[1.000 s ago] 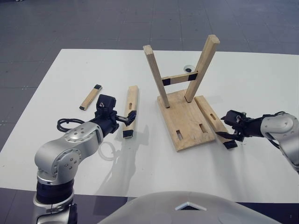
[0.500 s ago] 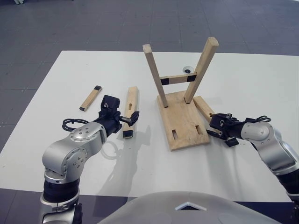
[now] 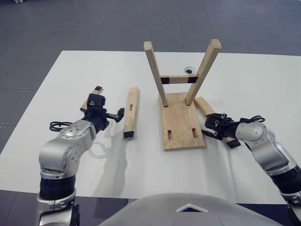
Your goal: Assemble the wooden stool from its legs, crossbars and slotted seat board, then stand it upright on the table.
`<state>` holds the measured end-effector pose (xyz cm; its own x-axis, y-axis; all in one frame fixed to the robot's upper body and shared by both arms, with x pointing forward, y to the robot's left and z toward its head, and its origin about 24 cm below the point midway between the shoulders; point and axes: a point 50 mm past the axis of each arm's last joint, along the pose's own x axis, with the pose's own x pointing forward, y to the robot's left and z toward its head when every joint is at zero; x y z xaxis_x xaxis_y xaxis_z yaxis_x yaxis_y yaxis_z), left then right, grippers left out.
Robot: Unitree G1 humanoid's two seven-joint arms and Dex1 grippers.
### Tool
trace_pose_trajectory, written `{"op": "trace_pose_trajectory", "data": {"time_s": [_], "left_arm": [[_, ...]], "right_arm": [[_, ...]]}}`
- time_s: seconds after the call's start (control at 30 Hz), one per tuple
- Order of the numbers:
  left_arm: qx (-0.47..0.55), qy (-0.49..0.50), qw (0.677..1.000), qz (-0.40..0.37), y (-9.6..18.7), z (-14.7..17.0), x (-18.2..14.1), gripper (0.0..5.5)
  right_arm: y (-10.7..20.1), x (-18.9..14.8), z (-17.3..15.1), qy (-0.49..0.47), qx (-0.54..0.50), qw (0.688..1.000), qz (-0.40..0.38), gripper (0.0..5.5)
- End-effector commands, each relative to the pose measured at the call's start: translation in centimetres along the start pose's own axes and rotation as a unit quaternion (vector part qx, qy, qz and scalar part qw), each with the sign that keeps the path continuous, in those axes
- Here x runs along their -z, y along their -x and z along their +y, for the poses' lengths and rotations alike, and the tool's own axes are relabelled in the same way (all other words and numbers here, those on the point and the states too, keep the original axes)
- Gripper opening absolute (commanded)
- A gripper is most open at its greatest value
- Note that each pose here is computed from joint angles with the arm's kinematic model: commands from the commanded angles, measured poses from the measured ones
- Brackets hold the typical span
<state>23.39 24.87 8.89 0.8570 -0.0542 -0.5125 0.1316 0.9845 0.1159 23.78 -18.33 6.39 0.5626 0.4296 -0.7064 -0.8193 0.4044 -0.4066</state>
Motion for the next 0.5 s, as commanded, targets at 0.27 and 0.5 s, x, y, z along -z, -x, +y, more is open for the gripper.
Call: {"op": "trace_pose_trajectory", "data": {"time_s": [0.27, 0.5], "left_arm": [[0.006, -0.072, 0.996, 0.049, -2.7, 9.7, 2.2, 4.85], [0.100, -0.073, 0.983, 0.133, -4.2, 9.8, 5.5, 4.85]], "right_arm": [[2.3, -3.0, -3.1, -0.057, 0.048, 0.995, -0.060, 3.20], [2.7, -4.0, -3.2, -0.053, 0.045, 0.995, -0.073, 3.20]]}}
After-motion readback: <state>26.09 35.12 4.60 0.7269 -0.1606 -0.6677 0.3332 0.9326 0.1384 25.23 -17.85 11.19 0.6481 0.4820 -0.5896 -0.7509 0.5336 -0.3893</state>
